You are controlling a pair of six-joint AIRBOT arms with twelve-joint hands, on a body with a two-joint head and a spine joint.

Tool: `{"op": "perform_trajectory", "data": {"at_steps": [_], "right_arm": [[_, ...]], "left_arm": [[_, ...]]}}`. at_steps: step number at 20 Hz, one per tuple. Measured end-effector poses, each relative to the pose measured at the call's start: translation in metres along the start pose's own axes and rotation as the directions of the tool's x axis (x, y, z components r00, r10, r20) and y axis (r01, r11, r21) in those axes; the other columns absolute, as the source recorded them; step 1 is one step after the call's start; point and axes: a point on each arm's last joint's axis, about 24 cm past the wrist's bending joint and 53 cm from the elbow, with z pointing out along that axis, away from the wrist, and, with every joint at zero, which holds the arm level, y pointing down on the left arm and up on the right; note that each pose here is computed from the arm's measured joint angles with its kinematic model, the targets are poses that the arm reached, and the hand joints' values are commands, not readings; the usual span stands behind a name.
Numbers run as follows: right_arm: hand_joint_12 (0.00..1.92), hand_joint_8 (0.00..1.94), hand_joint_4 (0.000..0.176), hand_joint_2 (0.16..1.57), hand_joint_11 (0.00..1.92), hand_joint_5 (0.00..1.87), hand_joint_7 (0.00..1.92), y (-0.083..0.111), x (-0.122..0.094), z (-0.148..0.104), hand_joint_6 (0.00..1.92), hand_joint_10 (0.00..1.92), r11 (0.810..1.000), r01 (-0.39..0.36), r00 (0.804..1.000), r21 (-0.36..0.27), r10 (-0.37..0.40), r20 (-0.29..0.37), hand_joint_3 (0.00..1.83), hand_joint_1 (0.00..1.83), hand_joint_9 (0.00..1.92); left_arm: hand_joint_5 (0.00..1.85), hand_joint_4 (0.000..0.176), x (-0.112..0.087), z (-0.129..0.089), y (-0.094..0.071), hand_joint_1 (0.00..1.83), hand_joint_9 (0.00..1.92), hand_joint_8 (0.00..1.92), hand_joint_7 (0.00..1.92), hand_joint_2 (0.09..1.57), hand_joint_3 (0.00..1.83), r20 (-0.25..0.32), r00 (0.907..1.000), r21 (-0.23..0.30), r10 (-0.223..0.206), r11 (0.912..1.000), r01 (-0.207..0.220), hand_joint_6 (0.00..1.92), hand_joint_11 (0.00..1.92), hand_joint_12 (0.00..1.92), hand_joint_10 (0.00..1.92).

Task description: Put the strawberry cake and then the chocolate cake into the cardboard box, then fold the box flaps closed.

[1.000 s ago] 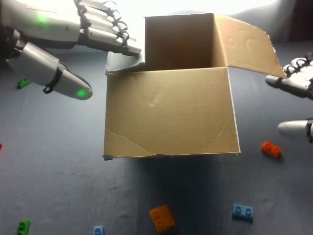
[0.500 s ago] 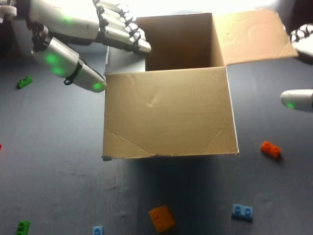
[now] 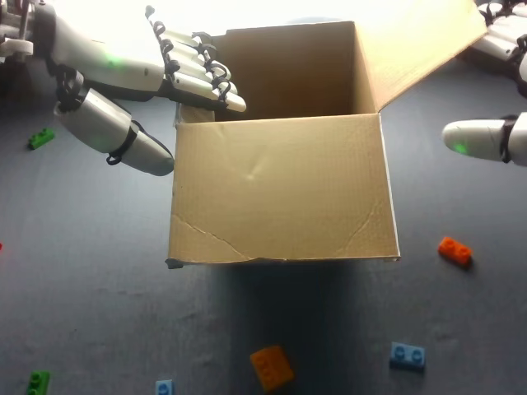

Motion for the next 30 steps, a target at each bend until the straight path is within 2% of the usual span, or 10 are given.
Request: {"op": "perform_trajectory", "data": {"at_steps": [3, 7, 11, 13, 15, 18, 23, 27, 29, 30], "right_arm": [[0.09, 0.00, 0.000, 1.22, 0.00, 0.01, 0.09, 0.007, -0.001, 0.001, 0.01, 0.00, 1.000, -0.009, 1.000, -0.012, 0.009, 0.004, 0.00, 0.00, 0.08], [0.22, 0.00, 0.000, 1.21, 0.00, 0.01, 0.11, 0.008, 0.001, 0.002, 0.00, 0.01, 1.000, -0.012, 1.000, -0.013, 0.012, -0.002, 0.00, 0.00, 0.10], [0.27, 0.00, 0.000, 1.23, 0.00, 0.05, 0.10, 0.010, -0.015, 0.002, 0.01, 0.00, 1.000, -0.012, 1.000, -0.015, 0.013, 0.029, 0.00, 0.00, 0.11], [0.41, 0.00, 0.000, 1.24, 0.00, 0.08, 0.13, 0.013, -0.022, 0.002, 0.01, 0.00, 1.000, -0.015, 0.999, -0.022, 0.016, 0.048, 0.00, 0.00, 0.12], [0.27, 0.00, 0.000, 1.23, 0.00, 0.04, 0.10, 0.013, -0.024, 0.003, 0.00, 0.00, 1.000, -0.014, 0.999, -0.022, 0.015, 0.048, 0.00, 0.00, 0.10], [0.26, 0.01, 0.000, 1.22, 0.00, 0.05, 0.16, 0.014, -0.027, 0.002, 0.01, 0.01, 1.000, -0.015, 0.998, -0.022, 0.016, 0.055, 0.00, 0.00, 0.12], [0.31, 0.01, 0.000, 1.23, 0.00, 0.09, 0.18, 0.018, -0.033, 0.004, 0.01, 0.00, 0.999, -0.024, 0.997, -0.031, 0.026, 0.069, 0.00, 0.00, 0.13], [0.31, 0.01, 0.000, 1.21, 0.00, 0.09, 0.18, 0.034, -0.034, 0.008, 0.01, 0.01, 0.997, -0.038, 0.996, -0.062, 0.043, 0.072, 0.00, 0.00, 0.13], [0.39, 0.01, 0.000, 1.20, 0.00, 0.09, 0.20, 0.037, -0.026, 0.012, 0.01, 0.01, 0.997, -0.046, 0.998, -0.063, 0.049, 0.048, 0.00, 0.00, 0.16], [0.45, 0.01, 0.000, 1.21, 0.00, 0.10, 0.22, 0.039, -0.021, 0.015, 0.01, 0.02, 0.997, -0.046, 0.998, -0.061, 0.048, 0.030, 0.00, 0.00, 0.19]], "left_arm": [[0.10, 0.013, 0.001, -0.001, 0.002, 0.00, 0.17, 0.01, 0.15, 1.26, 0.00, 0.001, 1.0000, -0.002, -0.007, 1.0000, 0.007, 0.01, 0.00, 0.68, 0.01], [0.12, 0.006, -0.008, -0.004, 0.001, 0.00, 0.19, 0.00, 0.17, 1.26, 0.00, -0.003, 0.9998, 0.001, 0.017, 0.9999, -0.017, 0.01, 0.00, 0.76, 0.01], [0.07, 0.000, -0.040, -0.020, 0.006, 0.00, 0.20, 0.00, 0.17, 1.24, 0.00, 0.063, 0.9977, -0.015, 0.024, 0.9996, -0.023, 0.00, 0.00, 0.78, 0.01], [0.11, 0.014, -0.054, -0.031, 0.012, 0.00, 0.20, 0.00, 0.17, 1.25, 0.00, 0.096, 0.9948, -0.039, 0.033, 0.9988, -0.029, 0.01, 0.00, 0.81, 0.00], [0.10, 0.012, -0.060, -0.041, 0.013, 0.00, 0.18, 0.00, 0.15, 1.25, 0.00, 0.109, 0.9934, -0.041, 0.034, 0.9987, -0.029, 0.01, 0.00, 0.75, 0.00], [0.13, 0.005, -0.064, -0.053, 0.016, 0.00, 0.19, 0.00, 0.17, 1.26, 0.00, 0.120, 0.9924, -0.052, 0.030, 0.9983, -0.024, 0.01, 0.00, 0.78, 0.00], [0.11, 0.003, -0.046, -0.085, 0.036, 0.00, 0.19, 0.00, 0.14, 1.26, 0.00, 0.101, 0.9949, -0.102, 0.002, 0.9948, 0.009, 0.01, 0.00, 0.73, 0.00], [0.12, 0.001, -0.026, -0.109, 0.048, 0.00, 0.18, 0.00, 0.16, 1.26, 0.00, 0.078, 0.9963, -0.135, -0.036, 0.9898, 0.046, 0.00, 0.00, 0.79, 0.00], [0.08, 0.012, -0.018, -0.118, 0.051, 0.00, 0.18, 0.00, 0.15, 1.26, 0.00, 0.064, 0.9972, -0.145, -0.041, 0.9882, 0.050, 0.00, 0.00, 0.74, 0.00], [0.09, 0.001, -0.011, -0.122, 0.052, 0.00, 0.18, 0.00, 0.15, 1.26, 0.00, 0.052, 0.9975, -0.149, -0.047, 0.9873, 0.055, 0.00, 0.00, 0.70, 0.00]]}}
